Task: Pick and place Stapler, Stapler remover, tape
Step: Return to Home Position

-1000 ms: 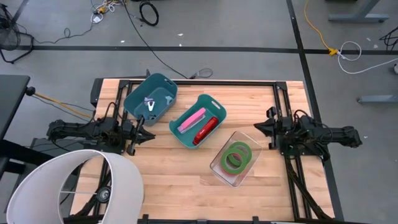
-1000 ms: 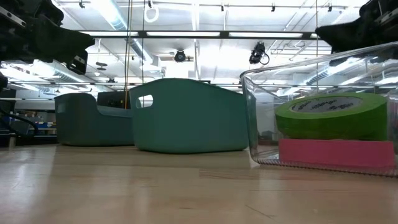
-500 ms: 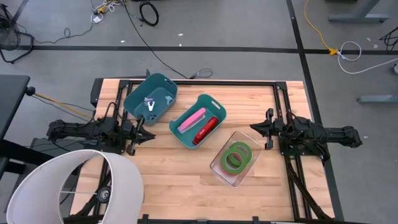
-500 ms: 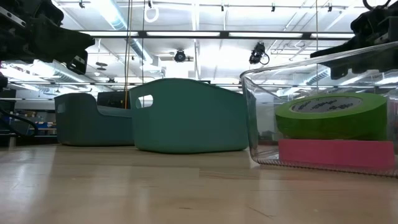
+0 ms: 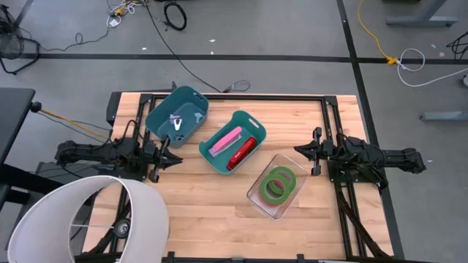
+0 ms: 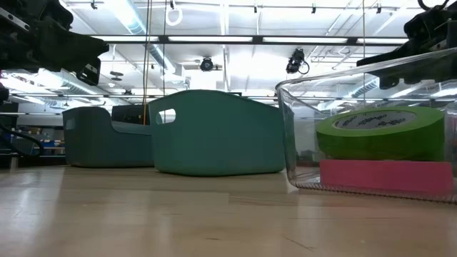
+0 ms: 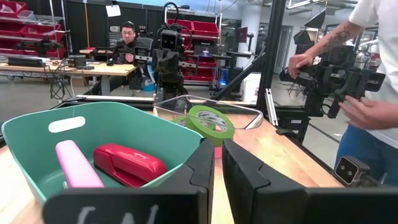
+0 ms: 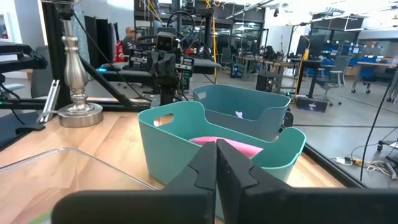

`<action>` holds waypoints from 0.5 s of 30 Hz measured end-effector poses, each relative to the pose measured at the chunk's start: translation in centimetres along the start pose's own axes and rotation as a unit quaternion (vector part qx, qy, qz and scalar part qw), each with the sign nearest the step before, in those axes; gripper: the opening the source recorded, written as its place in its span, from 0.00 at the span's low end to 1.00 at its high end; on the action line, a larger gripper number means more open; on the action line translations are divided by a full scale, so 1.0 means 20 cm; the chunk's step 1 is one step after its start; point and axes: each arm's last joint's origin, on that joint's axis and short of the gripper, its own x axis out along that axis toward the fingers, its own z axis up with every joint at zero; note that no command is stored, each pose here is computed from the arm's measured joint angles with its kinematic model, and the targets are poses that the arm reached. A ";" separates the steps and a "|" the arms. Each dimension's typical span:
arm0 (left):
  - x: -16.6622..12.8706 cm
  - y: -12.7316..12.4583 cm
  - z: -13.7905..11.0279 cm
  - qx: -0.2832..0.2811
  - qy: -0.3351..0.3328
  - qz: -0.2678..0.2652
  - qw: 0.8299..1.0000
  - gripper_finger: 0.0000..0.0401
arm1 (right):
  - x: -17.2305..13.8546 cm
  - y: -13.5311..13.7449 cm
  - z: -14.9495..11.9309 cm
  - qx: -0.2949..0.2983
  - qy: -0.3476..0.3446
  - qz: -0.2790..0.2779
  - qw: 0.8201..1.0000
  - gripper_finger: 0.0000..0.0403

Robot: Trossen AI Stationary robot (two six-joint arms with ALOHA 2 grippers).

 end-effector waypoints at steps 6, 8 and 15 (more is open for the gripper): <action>0.00 0.00 0.00 0.000 0.000 0.000 1.000 0.09 | 0.00 0.00 0.00 0.001 0.000 0.000 1.000 0.04; 0.00 0.00 0.00 0.000 0.000 0.000 1.000 0.09 | 0.00 0.00 0.00 0.001 0.000 0.000 1.000 0.04; 0.00 0.00 0.00 0.000 0.000 0.000 1.000 0.09 | 0.00 0.00 0.00 0.001 0.000 0.000 1.000 0.04</action>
